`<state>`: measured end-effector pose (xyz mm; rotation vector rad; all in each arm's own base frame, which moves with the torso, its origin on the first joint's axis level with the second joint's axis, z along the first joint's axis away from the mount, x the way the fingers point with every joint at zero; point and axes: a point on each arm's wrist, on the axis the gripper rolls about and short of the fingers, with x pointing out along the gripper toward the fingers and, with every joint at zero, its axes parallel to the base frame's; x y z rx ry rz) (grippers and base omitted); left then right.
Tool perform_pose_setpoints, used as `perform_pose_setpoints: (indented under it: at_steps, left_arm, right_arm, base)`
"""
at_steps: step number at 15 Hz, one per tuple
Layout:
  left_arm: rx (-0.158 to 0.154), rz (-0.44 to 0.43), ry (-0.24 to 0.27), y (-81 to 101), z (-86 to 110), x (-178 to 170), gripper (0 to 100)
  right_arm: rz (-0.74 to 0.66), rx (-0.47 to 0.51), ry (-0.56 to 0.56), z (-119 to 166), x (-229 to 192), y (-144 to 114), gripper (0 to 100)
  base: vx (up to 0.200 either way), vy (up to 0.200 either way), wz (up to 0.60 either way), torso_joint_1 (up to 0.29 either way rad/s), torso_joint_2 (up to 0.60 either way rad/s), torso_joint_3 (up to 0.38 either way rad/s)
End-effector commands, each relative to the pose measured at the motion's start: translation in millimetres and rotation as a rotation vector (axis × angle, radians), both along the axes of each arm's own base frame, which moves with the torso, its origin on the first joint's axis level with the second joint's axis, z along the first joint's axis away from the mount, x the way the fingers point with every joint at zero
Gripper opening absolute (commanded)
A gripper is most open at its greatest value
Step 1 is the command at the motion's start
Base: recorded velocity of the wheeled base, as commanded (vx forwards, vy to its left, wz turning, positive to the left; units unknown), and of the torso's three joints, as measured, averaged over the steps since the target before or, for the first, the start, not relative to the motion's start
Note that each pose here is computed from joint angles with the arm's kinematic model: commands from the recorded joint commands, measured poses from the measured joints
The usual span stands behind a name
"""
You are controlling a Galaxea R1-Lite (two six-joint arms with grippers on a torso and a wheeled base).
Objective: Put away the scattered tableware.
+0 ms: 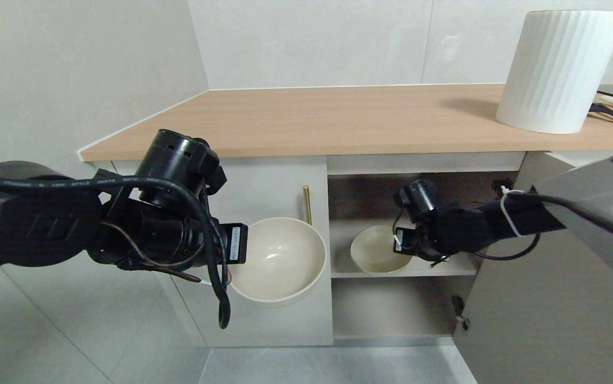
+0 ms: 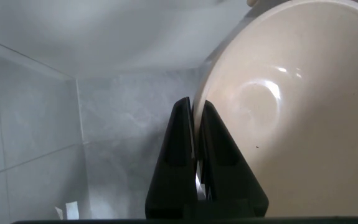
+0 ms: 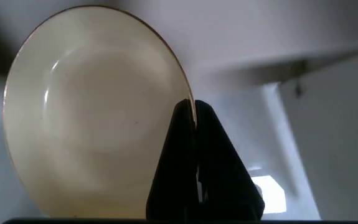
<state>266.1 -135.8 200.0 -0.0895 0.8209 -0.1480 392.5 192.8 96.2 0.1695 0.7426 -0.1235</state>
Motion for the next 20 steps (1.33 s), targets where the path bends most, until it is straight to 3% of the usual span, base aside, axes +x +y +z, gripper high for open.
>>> perform_pose_setpoints:
  at_steps: [1,5,20]
  left_arm:
    - [0.000,0.000,0.000,0.0,0.1,0,0]
    - [0.000,0.000,0.000,-0.6,-1.3,1,0]
    - [0.000,-0.007,0.000,-3.0,-2.0,1,0]
  right_arm:
    - [-0.086,-0.081,0.048,-54,42,-11,0]
    - [-0.128,-0.104,0.067,-78,54,-16,0]
    - [-0.192,-0.076,-0.023,-83,87,-19,0]
  base:
    - [0.000,0.000,0.00,0.000,0.00,0.000]
    - [0.000,0.000,0.00,0.000,0.00,0.000]
    - [0.000,0.000,0.00,0.000,0.00,0.000]
